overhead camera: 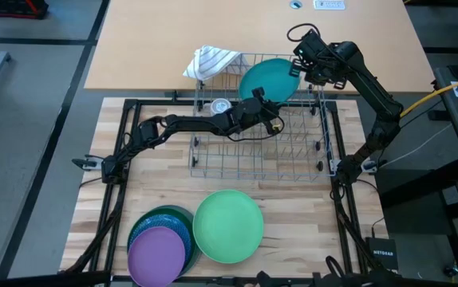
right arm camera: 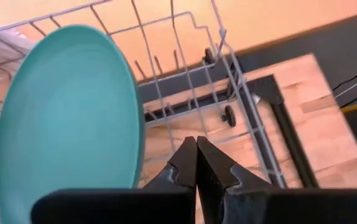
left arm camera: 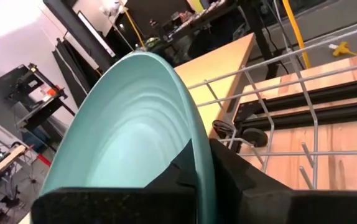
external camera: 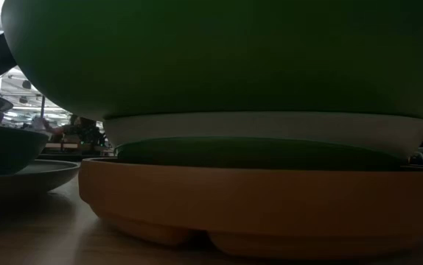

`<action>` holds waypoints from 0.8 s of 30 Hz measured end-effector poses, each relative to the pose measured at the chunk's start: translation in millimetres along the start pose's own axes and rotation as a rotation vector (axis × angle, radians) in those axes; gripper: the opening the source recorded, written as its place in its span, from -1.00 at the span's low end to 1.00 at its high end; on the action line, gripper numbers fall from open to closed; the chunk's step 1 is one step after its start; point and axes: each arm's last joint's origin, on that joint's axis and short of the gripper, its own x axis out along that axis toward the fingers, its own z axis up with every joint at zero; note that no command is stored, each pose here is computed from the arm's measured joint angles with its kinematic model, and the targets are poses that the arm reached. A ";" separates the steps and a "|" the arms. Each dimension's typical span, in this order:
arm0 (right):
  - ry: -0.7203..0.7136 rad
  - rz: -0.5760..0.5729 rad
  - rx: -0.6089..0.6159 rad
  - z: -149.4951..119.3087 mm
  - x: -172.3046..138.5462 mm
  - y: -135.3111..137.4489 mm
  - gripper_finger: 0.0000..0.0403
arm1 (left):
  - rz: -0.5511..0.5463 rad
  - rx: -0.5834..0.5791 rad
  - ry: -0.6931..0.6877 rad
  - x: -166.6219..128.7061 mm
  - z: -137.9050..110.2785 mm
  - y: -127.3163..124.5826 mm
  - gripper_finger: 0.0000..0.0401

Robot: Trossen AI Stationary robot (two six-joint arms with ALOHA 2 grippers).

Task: Sort dishes
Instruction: Put the blue plate in the dishwasher rack

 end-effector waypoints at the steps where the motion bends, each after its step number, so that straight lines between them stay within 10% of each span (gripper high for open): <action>1: -0.016 -0.009 -0.011 0.4 -0.5 -0.7 -0.98 | 0.002 0.001 -0.003 0.0 0.3 0.2 -0.94; 12: -0.313 -0.143 -0.026 8.5 -23.4 -24.0 -0.98 | 0.074 -0.186 -0.165 -6.5 23.4 9.8 -0.98; 24: -0.431 -0.090 0.035 5.6 -66.5 -68.4 -0.97 | -0.164 -1.055 -0.507 -17.8 52.0 49.5 -0.99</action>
